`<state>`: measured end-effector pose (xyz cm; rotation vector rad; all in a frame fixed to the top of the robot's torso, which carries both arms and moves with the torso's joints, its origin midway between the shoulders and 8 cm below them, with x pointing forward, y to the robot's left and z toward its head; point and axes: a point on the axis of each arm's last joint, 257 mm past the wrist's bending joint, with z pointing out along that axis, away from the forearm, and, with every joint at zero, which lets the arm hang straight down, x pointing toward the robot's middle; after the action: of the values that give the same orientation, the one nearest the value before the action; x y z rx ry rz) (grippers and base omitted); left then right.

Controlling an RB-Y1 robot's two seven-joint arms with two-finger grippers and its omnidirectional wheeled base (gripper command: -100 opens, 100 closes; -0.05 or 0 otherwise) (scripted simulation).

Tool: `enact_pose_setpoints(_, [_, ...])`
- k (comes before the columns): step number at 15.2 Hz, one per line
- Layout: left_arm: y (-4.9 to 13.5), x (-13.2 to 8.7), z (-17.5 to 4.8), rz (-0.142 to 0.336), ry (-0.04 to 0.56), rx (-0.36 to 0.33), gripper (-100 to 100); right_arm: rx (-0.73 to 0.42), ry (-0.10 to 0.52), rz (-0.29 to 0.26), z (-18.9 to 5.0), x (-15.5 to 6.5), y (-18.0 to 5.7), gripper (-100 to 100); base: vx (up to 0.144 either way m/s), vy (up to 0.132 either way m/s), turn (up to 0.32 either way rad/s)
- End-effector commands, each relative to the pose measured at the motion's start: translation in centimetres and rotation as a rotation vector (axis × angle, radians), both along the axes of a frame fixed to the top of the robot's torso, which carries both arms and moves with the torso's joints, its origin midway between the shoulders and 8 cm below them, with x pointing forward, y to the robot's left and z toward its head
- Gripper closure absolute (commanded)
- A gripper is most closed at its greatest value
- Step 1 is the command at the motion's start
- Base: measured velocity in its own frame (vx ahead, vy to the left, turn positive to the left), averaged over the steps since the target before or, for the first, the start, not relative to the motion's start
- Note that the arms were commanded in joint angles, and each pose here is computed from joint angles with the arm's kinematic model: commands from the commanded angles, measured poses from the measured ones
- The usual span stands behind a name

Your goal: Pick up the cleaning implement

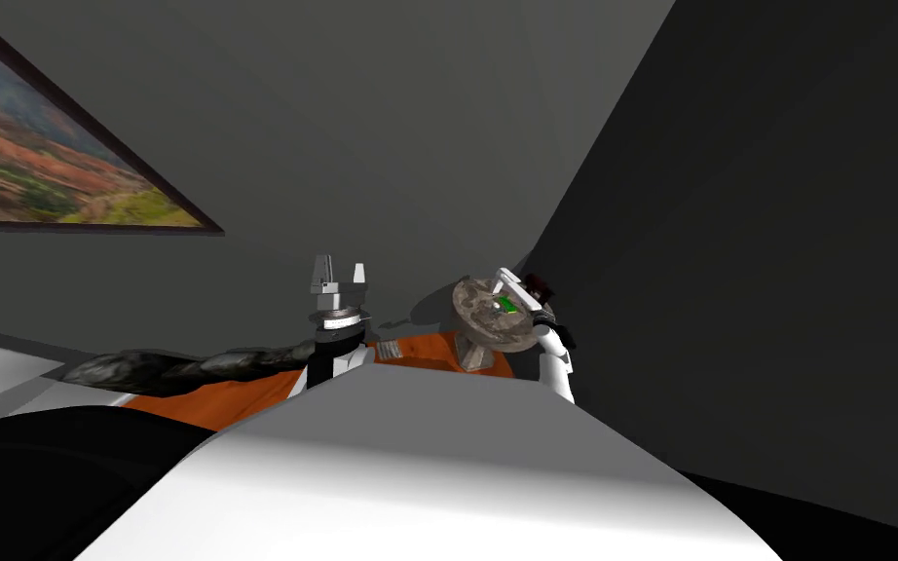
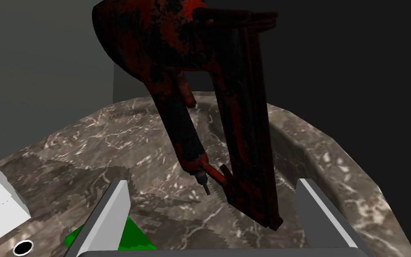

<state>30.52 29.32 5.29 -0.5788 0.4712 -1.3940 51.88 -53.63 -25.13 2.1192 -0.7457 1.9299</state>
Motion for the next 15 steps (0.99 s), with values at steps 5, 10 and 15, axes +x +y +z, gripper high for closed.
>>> enact_pose_setpoints(5, [0.0, 0.0, 0.0, 0.000, 0.000, 0.000, 0, 0.275, -0.017, -0.015, -4.2, 0.9, 1.7, -100, 0.026, 0.102, -0.045])
enact_pose_setpoints(10, [0.0, 0.0, 0.0, 0.000, 0.000, 0.000, 0, 0.507, -0.028, -0.025, -7.7, 1.8, 4.4, -100, 0.027, 0.107, -0.052])
enact_pose_setpoints(15, [0.0, 0.0, 0.0, 0.000, 0.000, 0.000, 0, 0.563, -0.037, -0.036, -9.0, 1.7, 5.9, -100, 0.027, 0.050, -0.010])
